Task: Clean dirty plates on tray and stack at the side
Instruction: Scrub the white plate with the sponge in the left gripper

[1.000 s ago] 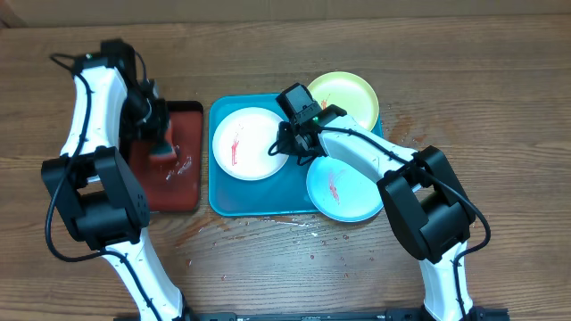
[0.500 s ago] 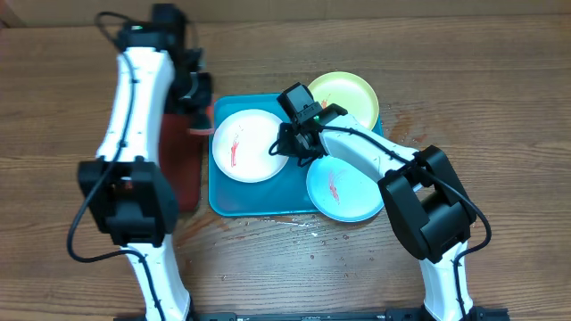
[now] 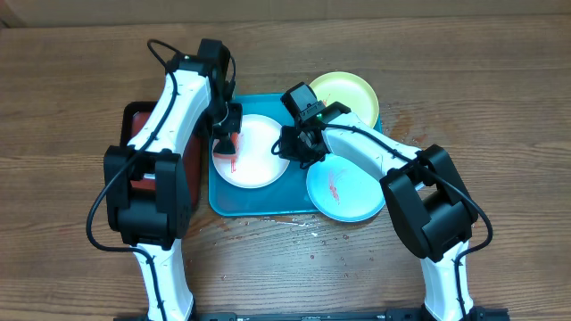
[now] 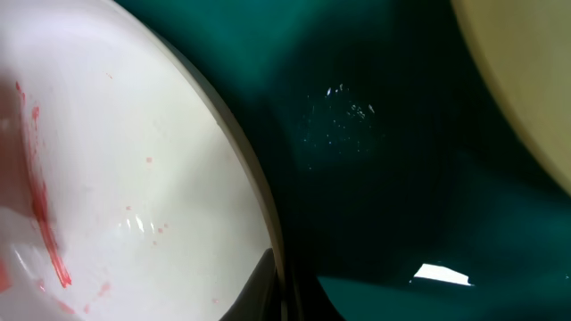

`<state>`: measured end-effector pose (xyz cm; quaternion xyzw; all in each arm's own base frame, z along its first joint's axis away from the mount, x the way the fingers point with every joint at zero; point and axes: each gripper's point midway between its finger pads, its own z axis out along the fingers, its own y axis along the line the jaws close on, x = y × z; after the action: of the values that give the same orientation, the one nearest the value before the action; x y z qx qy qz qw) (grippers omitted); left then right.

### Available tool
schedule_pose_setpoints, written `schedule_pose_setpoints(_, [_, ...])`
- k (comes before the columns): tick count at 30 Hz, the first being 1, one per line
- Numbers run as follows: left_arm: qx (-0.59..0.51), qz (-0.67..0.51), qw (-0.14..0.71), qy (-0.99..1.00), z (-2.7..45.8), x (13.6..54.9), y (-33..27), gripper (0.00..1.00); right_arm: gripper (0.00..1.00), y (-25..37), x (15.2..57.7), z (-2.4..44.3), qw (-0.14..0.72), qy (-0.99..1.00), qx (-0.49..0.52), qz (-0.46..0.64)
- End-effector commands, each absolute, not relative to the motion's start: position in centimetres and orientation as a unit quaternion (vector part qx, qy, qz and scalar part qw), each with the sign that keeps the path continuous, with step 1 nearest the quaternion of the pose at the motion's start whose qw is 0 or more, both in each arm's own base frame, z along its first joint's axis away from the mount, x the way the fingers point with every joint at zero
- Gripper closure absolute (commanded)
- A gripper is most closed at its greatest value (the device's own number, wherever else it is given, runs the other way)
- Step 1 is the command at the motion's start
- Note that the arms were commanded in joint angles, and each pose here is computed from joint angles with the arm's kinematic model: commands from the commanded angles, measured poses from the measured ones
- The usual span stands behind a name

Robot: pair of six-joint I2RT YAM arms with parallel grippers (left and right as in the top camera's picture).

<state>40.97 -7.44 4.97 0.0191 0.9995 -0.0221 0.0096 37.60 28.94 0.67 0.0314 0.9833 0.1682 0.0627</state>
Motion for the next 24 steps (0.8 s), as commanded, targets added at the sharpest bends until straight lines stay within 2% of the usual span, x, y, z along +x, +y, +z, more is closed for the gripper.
schedule_pose_setpoints(1, [0.02,-0.018,0.013,1.0,4.9,40.3,-7.9,0.96,0.96,28.5,36.7,-0.4,0.046,0.986,0.025,0.156])
schedule_pose_setpoints(12, [0.026,-0.028,-0.022,0.999,2.2,37.8,-8.7,0.96,0.96,28.3,36.4,-0.9,0.044,0.987,0.026,0.15])
schedule_pose_setpoints(19, [0.135,-0.248,-0.028,0.959,4.3,36.5,-15.8,0.96,0.96,28.3,36.4,-0.9,0.045,0.987,0.025,0.151])
schedule_pose_setpoints(22, [0.133,-0.23,-0.019,0.964,4.0,37.1,-15.3,0.96,0.96,28.2,36.5,-0.9,0.048,0.987,0.026,0.149])
schedule_pose_setpoints(24, [0.093,-0.158,-0.009,0.983,3.1,38.1,-13.2,0.96,0.96,28.2,36.5,-0.9,0.049,0.987,0.026,0.149])
